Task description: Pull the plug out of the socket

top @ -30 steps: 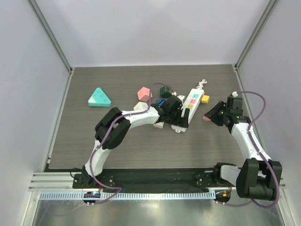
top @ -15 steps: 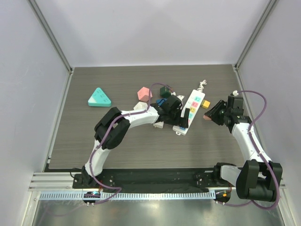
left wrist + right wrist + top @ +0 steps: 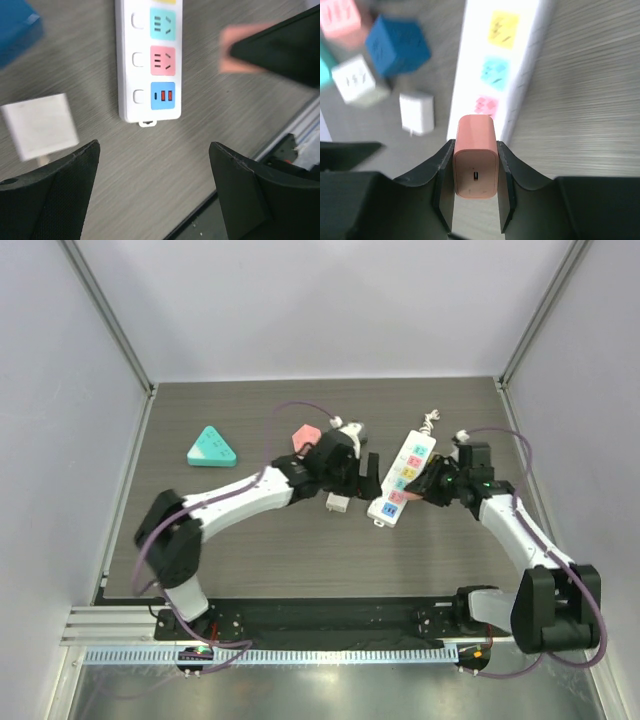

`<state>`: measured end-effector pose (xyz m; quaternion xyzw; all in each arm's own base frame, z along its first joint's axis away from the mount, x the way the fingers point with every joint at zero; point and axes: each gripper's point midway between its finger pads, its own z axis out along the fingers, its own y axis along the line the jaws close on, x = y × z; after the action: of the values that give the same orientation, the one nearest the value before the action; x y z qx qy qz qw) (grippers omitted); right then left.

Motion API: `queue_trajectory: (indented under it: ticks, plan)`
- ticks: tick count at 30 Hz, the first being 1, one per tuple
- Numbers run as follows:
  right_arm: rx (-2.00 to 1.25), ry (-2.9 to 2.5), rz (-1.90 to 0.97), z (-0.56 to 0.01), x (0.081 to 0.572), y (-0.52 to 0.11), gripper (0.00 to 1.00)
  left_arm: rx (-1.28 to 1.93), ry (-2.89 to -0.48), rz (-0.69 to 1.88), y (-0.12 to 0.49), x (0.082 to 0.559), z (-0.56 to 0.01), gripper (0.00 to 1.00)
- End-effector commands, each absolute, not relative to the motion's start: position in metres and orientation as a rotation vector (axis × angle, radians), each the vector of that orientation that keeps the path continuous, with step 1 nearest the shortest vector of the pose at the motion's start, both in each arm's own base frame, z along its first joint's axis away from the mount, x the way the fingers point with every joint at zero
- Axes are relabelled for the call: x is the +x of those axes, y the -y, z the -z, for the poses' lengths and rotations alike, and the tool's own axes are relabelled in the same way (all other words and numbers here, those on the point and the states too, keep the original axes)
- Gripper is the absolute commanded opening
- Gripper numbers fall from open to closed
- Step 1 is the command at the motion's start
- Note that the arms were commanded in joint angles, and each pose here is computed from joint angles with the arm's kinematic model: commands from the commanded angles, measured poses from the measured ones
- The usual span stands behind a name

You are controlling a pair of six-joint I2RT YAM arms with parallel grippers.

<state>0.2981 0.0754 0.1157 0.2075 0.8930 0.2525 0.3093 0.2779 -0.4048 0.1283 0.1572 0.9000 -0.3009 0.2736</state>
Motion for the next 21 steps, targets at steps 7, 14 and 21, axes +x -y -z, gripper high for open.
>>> queue_trajectory:
  ticks: [7, 14, 21]
  plan:
    - [-0.019, -2.39, -0.986, -0.126, 0.273, -0.239, 0.03, 0.074, -2.101, 0.659, 0.259, 0.302, -0.256, 0.89]
    - [-0.162, -2.47, -1.095, -0.097, 0.259, -0.321, 0.08, -0.088, -1.953, 0.448, 0.163, 0.286, -0.295, 0.91]
    - [-0.225, -2.518, -1.185, -0.079, 0.253, -0.372, 0.11, -0.156, -1.919, 0.417, 0.137, 0.269, -0.288, 0.93]
